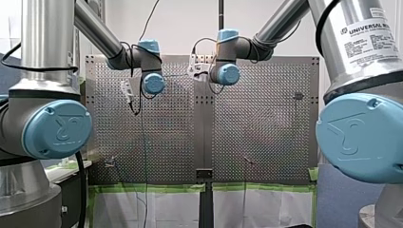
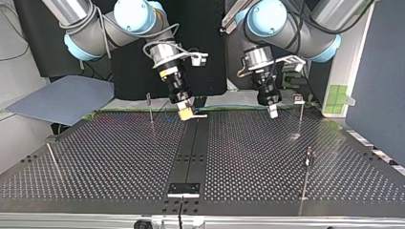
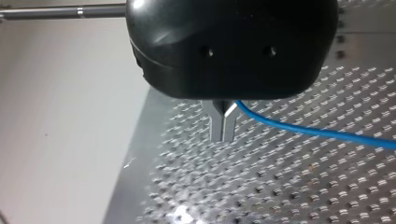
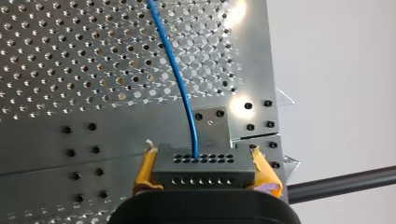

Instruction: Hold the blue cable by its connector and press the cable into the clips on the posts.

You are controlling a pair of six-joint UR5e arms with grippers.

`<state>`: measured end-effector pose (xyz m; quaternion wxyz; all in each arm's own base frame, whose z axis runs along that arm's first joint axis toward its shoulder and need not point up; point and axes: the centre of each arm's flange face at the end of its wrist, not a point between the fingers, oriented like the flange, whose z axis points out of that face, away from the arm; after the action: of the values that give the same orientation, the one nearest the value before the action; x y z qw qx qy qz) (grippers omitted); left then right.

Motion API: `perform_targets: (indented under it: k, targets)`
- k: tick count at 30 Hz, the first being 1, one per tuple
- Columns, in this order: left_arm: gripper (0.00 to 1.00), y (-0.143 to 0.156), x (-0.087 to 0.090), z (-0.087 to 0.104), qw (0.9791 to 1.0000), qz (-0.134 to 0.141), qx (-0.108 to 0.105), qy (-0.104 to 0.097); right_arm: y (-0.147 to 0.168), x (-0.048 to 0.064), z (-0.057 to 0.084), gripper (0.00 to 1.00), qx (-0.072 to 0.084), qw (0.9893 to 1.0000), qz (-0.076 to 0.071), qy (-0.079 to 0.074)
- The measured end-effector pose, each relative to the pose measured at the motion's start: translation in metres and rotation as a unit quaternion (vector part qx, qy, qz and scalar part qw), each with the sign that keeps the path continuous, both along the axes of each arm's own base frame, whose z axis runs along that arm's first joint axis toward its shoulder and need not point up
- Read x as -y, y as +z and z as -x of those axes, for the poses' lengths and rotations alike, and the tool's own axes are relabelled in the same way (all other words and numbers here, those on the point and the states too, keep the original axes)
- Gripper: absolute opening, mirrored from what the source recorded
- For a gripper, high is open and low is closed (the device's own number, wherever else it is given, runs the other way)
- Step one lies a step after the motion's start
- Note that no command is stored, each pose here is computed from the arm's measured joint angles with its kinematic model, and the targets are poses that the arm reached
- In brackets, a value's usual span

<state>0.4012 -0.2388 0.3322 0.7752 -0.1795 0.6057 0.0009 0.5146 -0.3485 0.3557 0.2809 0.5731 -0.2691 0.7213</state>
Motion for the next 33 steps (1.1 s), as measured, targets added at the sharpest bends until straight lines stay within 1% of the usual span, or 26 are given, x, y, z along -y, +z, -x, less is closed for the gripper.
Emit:
perform_targets:
  k: [5,8,12,18,22,26,28,33]
  targets:
    - [0.00,0.019,-0.016,-0.002,1.0000,0.006,0.008,-0.001,-0.019,0.005,-0.008,0.00,-0.011,0.9999,-0.010,0.003]
    - [0.00,0.029,-0.027,-0.002,0.9999,0.005,0.009,0.003,-0.022,0.008,-0.013,0.00,-0.011,0.9999,-0.010,0.007]
    - [0.00,0.042,-0.045,0.001,0.9997,0.005,0.010,0.022,-0.012,0.010,-0.019,0.00,-0.006,0.9999,-0.004,0.012]
    - [0.00,0.063,-0.061,0.009,0.9992,0.007,0.014,0.037,0.008,0.012,-0.029,0.00,0.002,0.9997,0.007,0.023]
    - [0.00,0.078,-0.067,0.013,0.9991,0.006,0.017,0.039,0.023,0.012,-0.037,0.00,0.009,0.9993,0.016,0.033]
    - [0.00,0.083,-0.072,0.006,0.9991,0.002,0.006,0.041,0.039,0.013,-0.044,0.00,0.018,0.9987,0.027,0.039]
    - [0.00,0.083,-0.073,0.002,0.9992,-0.002,-0.001,0.040,0.043,0.013,-0.047,0.00,0.021,0.9985,0.029,0.042]
    - [0.00,0.093,-0.080,0.000,0.9991,-0.004,-0.009,0.042,0.047,0.013,-0.054,0.00,0.024,0.9981,0.032,0.048]
